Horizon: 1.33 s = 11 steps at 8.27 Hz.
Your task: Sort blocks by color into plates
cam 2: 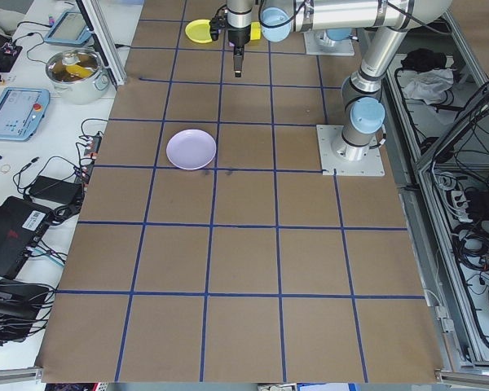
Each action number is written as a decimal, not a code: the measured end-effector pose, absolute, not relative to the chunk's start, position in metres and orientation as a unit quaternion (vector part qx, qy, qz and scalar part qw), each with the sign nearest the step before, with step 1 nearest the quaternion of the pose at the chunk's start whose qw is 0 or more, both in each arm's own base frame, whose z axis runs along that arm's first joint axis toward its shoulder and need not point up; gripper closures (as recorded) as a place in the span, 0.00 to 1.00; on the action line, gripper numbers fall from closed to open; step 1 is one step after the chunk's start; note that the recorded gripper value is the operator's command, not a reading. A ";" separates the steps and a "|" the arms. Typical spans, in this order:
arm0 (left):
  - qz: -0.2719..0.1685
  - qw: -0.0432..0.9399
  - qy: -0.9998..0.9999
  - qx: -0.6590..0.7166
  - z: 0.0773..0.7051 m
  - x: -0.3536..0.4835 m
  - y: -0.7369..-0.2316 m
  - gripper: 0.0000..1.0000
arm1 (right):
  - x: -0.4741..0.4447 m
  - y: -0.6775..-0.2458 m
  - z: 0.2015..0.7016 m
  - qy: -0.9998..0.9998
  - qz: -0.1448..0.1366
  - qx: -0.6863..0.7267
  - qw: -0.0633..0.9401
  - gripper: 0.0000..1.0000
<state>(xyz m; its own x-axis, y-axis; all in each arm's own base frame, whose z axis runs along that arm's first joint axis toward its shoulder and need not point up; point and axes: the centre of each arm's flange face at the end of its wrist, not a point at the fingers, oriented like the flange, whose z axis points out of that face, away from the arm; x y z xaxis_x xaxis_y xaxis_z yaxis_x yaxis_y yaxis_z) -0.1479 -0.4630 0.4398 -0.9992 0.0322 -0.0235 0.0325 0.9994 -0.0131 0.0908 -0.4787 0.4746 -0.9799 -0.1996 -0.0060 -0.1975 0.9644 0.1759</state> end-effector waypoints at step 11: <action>-0.006 0.012 1.000 0.015 0.438 -0.147 -0.464 0.00 | -0.011 -0.437 0.190 -0.981 -0.070 0.179 0.002 0.57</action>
<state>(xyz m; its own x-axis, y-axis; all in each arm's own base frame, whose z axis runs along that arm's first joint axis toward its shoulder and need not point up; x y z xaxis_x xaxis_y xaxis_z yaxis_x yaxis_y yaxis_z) -0.1472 -0.4637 0.4384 -0.9992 0.0308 -0.0246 0.0310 0.9995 -0.0114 -0.0111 -0.4366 0.1904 -0.9358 -0.3519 -0.0203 -0.3512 0.9259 0.1391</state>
